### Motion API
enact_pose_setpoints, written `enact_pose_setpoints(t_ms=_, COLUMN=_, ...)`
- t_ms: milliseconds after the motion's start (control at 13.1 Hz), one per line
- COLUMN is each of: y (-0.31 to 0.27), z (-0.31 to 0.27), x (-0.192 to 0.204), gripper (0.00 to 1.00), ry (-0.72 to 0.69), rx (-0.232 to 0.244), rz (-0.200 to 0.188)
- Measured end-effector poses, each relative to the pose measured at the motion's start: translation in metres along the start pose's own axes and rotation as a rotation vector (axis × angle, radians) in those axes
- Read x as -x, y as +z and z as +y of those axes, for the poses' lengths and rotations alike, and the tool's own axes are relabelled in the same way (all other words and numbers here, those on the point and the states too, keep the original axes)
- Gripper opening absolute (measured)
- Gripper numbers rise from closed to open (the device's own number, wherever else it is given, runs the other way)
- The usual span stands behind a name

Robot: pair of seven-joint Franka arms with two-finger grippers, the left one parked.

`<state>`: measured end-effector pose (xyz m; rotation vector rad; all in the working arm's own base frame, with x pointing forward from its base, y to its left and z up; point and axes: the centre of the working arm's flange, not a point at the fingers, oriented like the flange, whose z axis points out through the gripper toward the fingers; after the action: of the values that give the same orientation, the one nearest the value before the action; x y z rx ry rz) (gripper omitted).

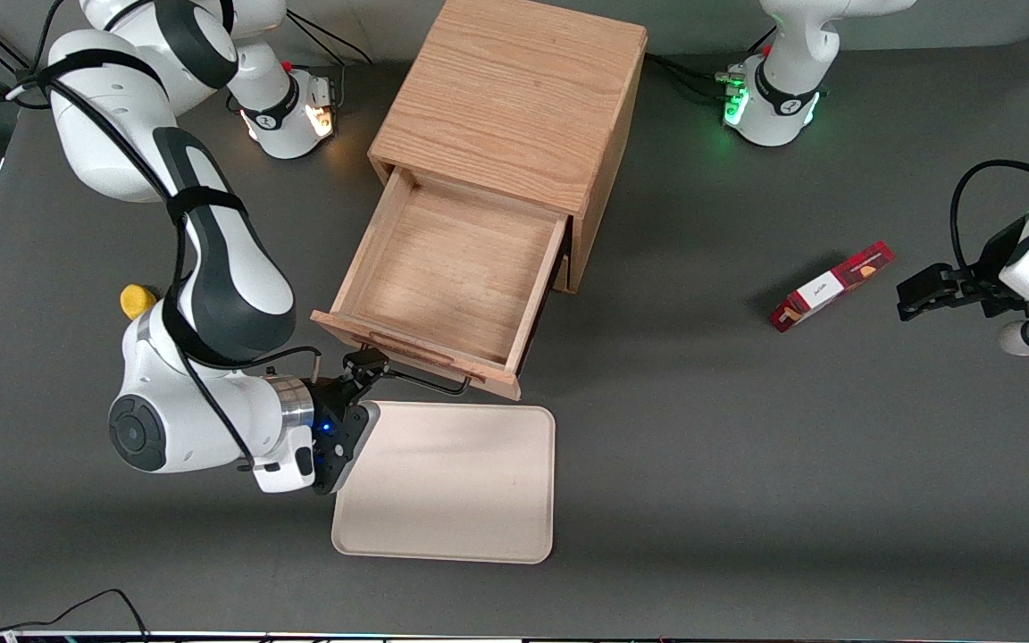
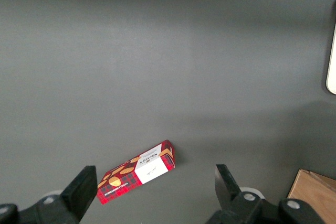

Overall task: Close top drawer
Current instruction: 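Position the right gripper against the drawer front beside the handle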

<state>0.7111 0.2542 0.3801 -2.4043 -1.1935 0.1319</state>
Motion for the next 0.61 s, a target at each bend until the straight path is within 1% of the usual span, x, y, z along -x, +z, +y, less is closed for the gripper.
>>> enact_pose_setpoints(t_ms=458, y=0.013, z=-0.006, x=-0.005, gripper=1.0, ry=-0.013, rx=-0.024, rz=-0.013)
enact_pose_setpoints(t_ms=611, y=0.023, z=-0.003, x=-0.004, gripper=1.0, ry=-0.009, rx=-0.034, rz=-0.025)
